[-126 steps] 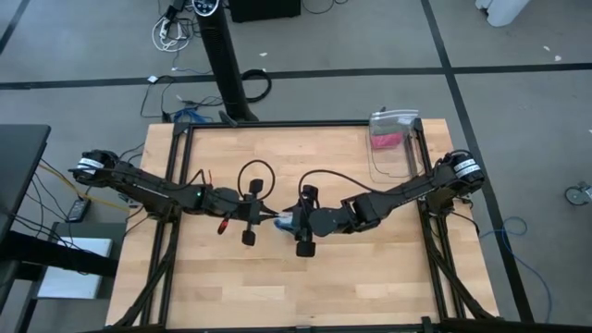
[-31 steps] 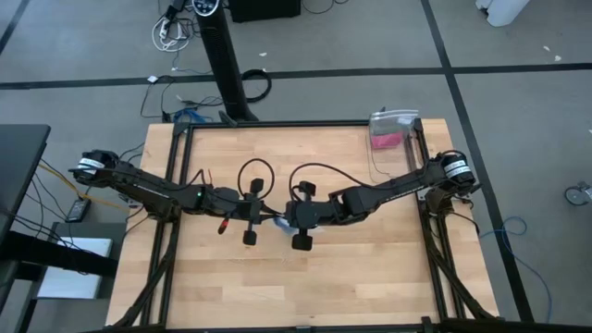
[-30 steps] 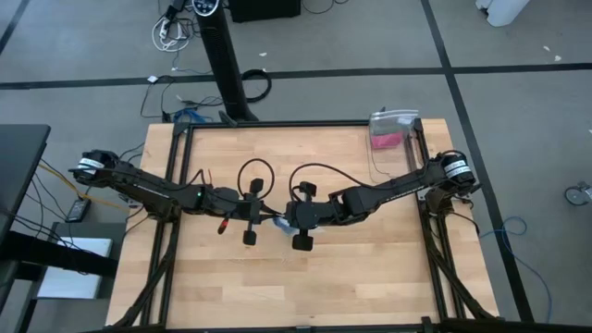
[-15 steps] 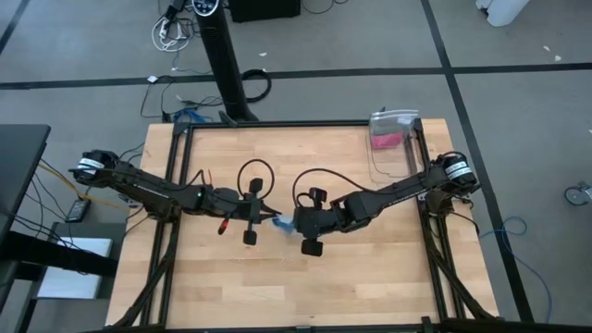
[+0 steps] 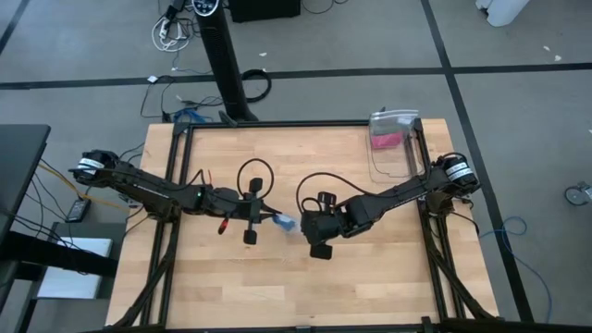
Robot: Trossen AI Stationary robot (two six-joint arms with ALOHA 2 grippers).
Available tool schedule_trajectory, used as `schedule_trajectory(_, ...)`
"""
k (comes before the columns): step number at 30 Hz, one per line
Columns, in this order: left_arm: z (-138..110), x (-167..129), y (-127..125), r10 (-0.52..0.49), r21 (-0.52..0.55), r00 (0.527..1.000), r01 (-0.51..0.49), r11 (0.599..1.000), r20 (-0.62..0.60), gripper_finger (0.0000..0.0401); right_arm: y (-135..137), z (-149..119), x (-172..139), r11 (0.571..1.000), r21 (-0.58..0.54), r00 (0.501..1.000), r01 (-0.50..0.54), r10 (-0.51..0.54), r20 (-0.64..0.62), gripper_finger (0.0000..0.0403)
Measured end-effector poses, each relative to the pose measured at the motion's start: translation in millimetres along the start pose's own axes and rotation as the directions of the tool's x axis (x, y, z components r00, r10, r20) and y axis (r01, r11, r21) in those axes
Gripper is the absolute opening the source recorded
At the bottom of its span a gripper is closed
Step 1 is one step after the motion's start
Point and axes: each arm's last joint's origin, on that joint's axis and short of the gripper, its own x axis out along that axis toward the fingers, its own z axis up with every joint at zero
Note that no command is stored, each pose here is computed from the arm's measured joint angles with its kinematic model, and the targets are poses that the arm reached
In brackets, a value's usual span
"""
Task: Roll bandage
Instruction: Close the transparent zip bag, then put the transparent zip bag with the blue rolled bandage into the transparent bin
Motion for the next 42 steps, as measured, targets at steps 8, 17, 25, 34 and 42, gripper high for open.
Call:
schedule_trajectory(8, 0, 0, 0, -0.003, -0.001, 1.000, 0.003, 1.000, 0.000, 0.0001, 3, -10, -2, 1.000, 0.019, 0.997, 0.016, -0.015, -0.076, 0.0020)
schedule_trajectory(17, 0, 0, 0, -0.003, -0.002, 1.000, 0.003, 1.000, 0.001, 0.0001, 4, -16, -4, 0.999, 0.027, 0.991, 0.036, -0.032, -0.126, 0.0022)
schedule_trajectory(25, 1, -1, 0, 0.003, -0.030, 1.000, -0.003, 1.000, 0.006, 0.0005, 7, -17, -13, 0.999, 0.042, 0.989, 0.033, -0.027, -0.143, 0.0073)
schedule_trajectory(34, 3, -1, 1, 0.007, -0.035, 1.000, -0.006, 0.999, 0.028, 0.0010, 14, 17, -56, 0.995, 0.042, 0.992, 0.085, -0.089, 0.089, 0.0170)
schedule_trajectory(42, 5, 0, 1, 0.010, -0.033, 0.999, -0.009, 0.999, 0.048, 0.0011, -2, 32, -48, 0.996, 0.045, 0.987, 0.074, -0.080, 0.141, 0.0177)
